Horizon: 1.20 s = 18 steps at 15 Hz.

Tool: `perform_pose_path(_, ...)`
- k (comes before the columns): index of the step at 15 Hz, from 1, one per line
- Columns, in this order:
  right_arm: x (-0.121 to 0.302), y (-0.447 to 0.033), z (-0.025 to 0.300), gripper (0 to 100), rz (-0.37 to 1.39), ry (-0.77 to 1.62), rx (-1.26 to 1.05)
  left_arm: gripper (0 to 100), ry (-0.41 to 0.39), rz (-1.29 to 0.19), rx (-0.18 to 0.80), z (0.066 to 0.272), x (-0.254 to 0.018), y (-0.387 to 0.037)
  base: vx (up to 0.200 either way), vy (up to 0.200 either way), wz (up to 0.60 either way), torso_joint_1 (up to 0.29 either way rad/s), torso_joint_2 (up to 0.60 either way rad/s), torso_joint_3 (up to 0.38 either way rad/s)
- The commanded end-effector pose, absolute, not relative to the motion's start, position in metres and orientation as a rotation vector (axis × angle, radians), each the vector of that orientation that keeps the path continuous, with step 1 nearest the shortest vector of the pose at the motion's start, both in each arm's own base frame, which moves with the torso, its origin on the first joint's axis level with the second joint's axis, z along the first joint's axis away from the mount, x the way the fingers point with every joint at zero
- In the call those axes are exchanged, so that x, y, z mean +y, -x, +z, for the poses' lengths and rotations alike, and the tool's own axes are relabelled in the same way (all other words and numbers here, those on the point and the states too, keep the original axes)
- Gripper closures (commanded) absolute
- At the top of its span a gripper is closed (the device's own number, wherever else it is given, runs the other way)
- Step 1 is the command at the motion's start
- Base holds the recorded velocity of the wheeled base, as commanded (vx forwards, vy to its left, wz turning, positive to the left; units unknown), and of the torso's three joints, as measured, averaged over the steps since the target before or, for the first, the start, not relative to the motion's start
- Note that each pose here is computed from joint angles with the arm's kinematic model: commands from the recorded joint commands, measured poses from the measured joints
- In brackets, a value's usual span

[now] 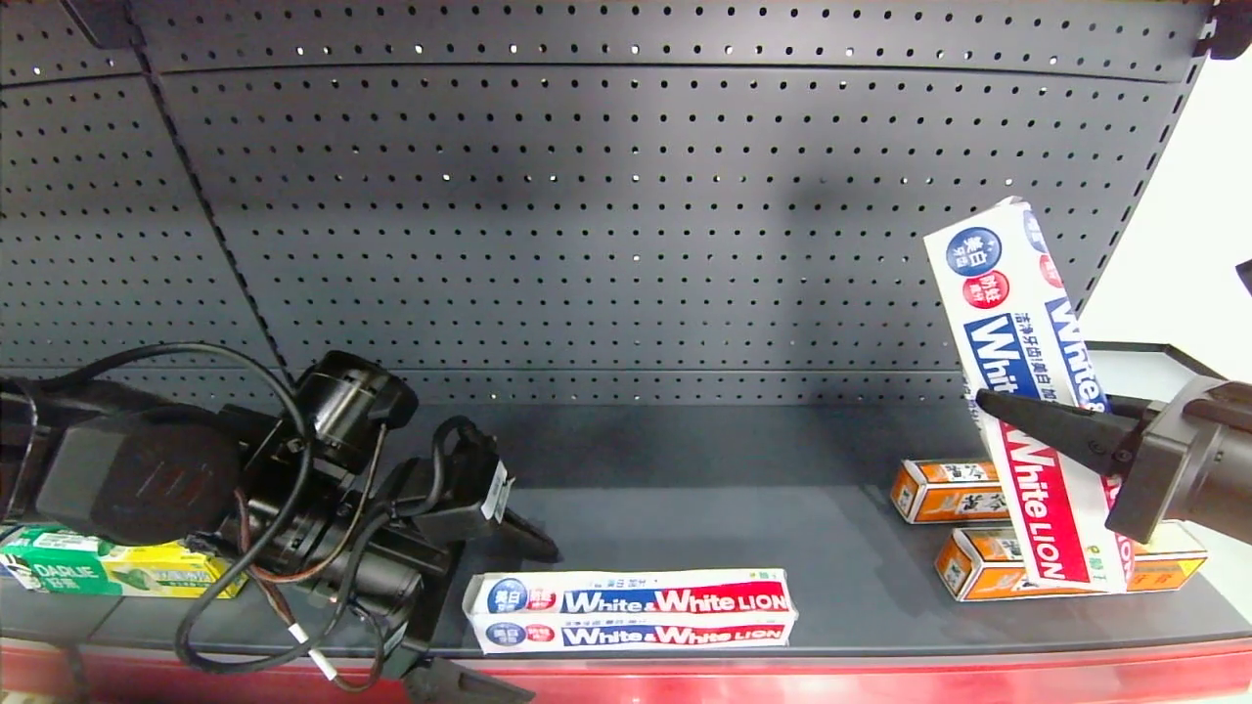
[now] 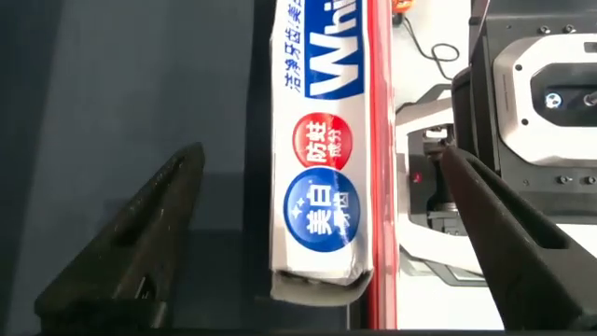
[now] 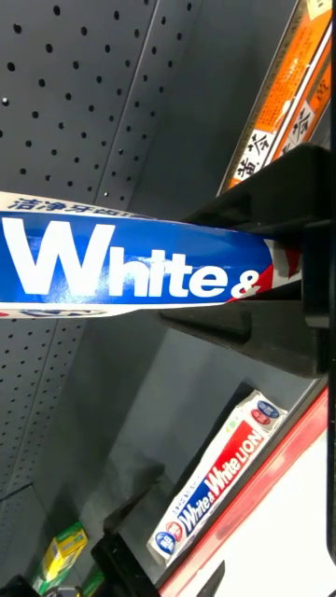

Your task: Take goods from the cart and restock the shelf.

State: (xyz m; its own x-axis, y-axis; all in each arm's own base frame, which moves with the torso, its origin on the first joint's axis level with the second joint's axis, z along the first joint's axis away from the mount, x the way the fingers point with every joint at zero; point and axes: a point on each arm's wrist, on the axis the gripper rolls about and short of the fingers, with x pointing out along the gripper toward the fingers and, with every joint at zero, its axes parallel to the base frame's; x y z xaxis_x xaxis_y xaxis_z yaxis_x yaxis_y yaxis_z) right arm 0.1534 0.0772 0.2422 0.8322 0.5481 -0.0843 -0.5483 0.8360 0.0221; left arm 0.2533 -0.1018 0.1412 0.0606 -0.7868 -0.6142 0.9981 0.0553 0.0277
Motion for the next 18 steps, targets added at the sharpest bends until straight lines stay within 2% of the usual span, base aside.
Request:
perform_pose_path(1,0.077,-0.153,0.242,100,0.582,0.003,0.089,0,-0.524,-1.439,0.499,0.144,-0.100,-0.252,0.000,0.000,0.00,0.000,0.00,0.000)
perform_pose_path(7,0.077,-0.153,0.239,100,0.583,0.005,0.100,0,-0.516,-1.399,0.467,0.159,-0.093,-0.246,0.000,0.000,0.00,0.000,0.00,0.000)
perform_pose_path(11,0.077,-0.153,0.239,100,0.585,0.005,0.100,0,-0.517,-1.325,0.437,0.170,-0.076,-0.245,0.000,0.000,0.00,0.000,0.00,0.000)
perform_pose_path(18,0.077,-0.152,0.235,100,0.586,0.007,0.114,0,-0.548,-1.160,0.308,0.205,-0.045,-0.232,0.000,0.000,0.00,0.000,0.00,0.000)
